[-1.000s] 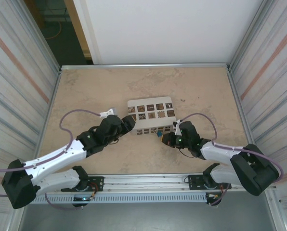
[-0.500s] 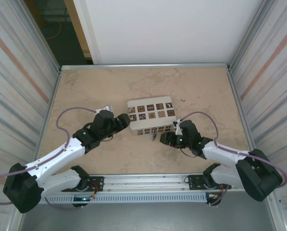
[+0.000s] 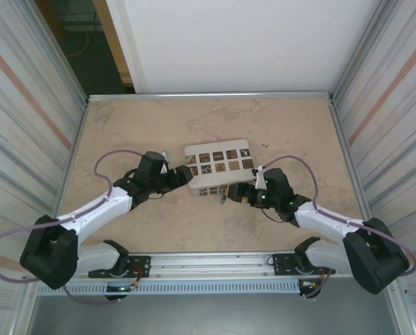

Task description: Unlock a padlock with a key

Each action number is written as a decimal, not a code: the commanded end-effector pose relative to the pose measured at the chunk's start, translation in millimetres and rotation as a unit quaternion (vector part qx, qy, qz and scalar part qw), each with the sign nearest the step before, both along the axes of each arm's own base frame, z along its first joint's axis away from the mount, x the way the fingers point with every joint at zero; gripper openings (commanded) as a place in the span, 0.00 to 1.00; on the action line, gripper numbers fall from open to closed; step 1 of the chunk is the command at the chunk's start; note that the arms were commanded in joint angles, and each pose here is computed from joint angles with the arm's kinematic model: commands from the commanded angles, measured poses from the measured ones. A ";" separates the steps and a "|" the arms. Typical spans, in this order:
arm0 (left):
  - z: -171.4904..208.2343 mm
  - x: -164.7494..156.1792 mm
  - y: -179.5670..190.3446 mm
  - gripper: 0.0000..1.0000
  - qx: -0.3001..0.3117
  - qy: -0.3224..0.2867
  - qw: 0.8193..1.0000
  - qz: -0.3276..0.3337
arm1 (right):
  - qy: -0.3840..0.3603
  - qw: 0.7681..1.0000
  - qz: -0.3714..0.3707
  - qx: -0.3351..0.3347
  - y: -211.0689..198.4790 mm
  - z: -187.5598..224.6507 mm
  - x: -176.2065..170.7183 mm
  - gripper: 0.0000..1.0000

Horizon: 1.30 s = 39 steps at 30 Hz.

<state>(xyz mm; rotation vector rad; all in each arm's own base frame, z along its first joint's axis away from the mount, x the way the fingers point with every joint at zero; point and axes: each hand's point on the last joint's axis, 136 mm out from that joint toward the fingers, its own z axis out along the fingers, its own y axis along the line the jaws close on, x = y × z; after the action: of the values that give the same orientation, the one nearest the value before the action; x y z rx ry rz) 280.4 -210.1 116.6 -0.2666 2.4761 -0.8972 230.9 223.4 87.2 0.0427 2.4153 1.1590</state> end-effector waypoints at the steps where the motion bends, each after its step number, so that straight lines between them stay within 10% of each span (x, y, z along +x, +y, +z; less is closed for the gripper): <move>1: 12.8 12.4 -7.2 0.75 -0.016 -0.020 0.999 -0.020 | -0.031 0.999 0.004 0.013 6.7 17.2 13.0 1.00; 39: -51.7 -22.6 -16.6 0.73 -0.002 0.075 0.996 -0.038 | -0.176 0.978 0.106 -0.038 37.9 33.6 83.0 0.99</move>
<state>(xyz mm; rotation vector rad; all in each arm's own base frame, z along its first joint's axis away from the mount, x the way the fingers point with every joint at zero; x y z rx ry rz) 273.1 -236.1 78.2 -0.2245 2.5698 -1.0052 303.4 251.0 99.7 -0.3499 2.2757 1.0209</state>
